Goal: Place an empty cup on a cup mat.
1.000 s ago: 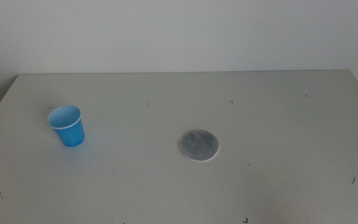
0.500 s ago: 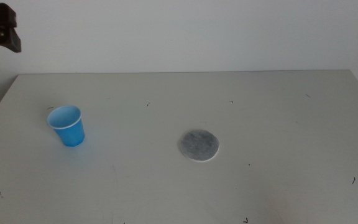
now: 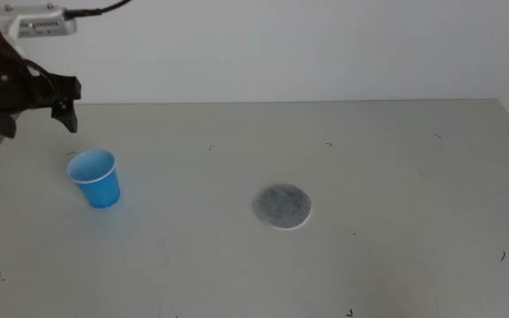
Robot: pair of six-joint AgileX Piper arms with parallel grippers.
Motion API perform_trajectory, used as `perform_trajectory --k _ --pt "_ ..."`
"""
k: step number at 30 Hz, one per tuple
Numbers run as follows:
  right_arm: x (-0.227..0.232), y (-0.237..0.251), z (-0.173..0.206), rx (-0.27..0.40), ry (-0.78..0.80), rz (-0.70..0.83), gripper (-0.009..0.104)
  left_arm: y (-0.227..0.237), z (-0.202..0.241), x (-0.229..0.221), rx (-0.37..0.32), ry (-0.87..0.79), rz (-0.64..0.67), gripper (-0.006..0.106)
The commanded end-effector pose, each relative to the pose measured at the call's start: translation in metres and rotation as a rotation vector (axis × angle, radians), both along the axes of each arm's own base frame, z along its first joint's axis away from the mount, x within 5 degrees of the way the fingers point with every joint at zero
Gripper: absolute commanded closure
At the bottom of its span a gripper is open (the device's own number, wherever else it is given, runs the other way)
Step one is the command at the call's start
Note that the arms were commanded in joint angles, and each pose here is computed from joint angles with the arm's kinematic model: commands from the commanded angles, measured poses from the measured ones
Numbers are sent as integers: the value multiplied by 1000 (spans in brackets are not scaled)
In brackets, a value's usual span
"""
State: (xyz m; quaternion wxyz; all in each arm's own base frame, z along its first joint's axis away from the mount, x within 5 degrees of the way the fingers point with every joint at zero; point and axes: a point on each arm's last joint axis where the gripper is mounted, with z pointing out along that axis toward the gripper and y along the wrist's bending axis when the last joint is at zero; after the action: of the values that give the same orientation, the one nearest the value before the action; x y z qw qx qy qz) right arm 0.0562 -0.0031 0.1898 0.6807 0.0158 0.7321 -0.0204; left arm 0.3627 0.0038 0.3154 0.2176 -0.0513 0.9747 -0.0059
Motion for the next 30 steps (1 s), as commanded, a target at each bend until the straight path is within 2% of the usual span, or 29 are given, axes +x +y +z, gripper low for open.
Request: perform_trajectory --k 1,7,17,20,22,25,30 --pt "-2 0 12 -23 -108 4 1 0 10 8 -13 -72 12 -5" --pt "-2 0 12 -23 -108 4 1 0 -29 33 -11 -30 9 -5" --pt "-2 0 12 -23 -108 4 1 1 -75 63 -4 -51 4 -5" --pt "-2 0 12 -23 -108 4 1 1 -84 65 -4 -35 3 0" --pt "-2 0 12 -23 -108 4 1 1 -87 66 -4 -25 -7 8" --pt "-2 0 12 -23 -108 4 1 0 -89 65 -4 -11 -23 30" --pt "-2 0 12 -23 -108 4 1 -1 -89 64 -17 4 -31 75"
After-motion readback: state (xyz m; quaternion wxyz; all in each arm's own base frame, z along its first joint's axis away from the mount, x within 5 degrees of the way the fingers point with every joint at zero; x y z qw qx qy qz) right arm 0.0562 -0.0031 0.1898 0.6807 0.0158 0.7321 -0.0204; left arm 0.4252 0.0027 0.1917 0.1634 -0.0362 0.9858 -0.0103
